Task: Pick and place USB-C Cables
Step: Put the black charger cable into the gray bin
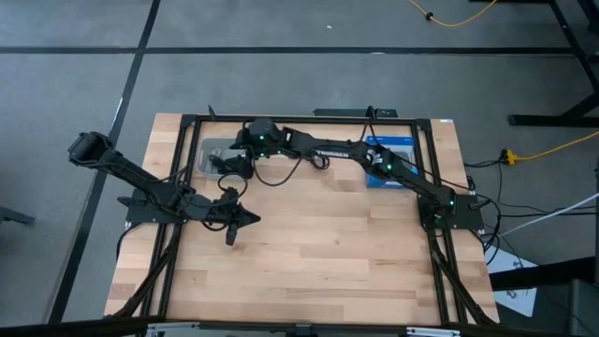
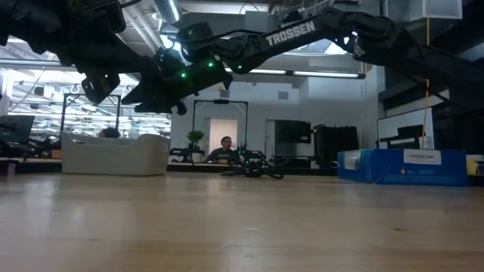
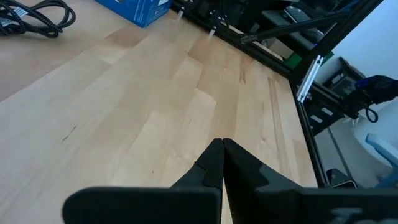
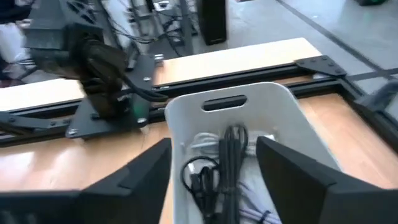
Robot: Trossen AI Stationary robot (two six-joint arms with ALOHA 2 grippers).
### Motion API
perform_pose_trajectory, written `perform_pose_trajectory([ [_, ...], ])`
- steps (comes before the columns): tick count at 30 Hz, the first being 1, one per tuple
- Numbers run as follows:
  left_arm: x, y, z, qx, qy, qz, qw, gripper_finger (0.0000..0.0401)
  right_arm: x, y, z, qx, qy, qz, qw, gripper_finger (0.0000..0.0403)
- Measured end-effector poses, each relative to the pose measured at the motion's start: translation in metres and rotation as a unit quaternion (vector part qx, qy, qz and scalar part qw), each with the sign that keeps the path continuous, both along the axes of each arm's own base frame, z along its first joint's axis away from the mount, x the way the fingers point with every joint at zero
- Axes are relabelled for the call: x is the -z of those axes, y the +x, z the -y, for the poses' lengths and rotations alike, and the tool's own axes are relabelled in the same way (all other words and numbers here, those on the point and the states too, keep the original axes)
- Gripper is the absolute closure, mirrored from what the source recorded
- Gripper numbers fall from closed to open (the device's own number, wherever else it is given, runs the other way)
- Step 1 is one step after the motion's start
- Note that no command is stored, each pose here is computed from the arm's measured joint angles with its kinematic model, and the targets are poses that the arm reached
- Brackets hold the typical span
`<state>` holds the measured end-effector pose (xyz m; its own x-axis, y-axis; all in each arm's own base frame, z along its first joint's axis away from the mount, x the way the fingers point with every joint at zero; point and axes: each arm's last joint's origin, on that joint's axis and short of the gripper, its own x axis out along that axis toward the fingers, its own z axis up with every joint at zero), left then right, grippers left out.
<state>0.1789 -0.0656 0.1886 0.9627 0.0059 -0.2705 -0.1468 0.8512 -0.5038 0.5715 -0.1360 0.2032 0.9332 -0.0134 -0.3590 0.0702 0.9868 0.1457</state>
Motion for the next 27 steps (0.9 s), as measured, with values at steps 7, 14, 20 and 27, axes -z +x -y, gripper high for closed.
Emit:
perform_pose_trajectory([
  [7,0.000,0.000,0.000,-0.001,0.001,-0.001,1.000,0.0401,-0.013,-0.003,-0.002,-0.037,0.042,0.010,0.998,0.0137],
  [14,0.000,0.000,0.000,-0.001,0.005,-0.001,1.000,0.0401,-0.071,-0.045,0.001,-0.012,0.062,-0.097,0.993,0.0157],
  [20,0.000,0.000,-0.001,-0.001,0.041,-0.001,0.999,0.0401,-0.093,-0.104,-0.017,-0.012,0.022,-0.318,0.948,0.0178],
  [27,0.000,0.001,-0.005,-0.024,0.045,0.000,0.999,0.0401,-0.093,-0.134,-0.015,0.017,-0.107,-0.459,0.881,0.0192],
])
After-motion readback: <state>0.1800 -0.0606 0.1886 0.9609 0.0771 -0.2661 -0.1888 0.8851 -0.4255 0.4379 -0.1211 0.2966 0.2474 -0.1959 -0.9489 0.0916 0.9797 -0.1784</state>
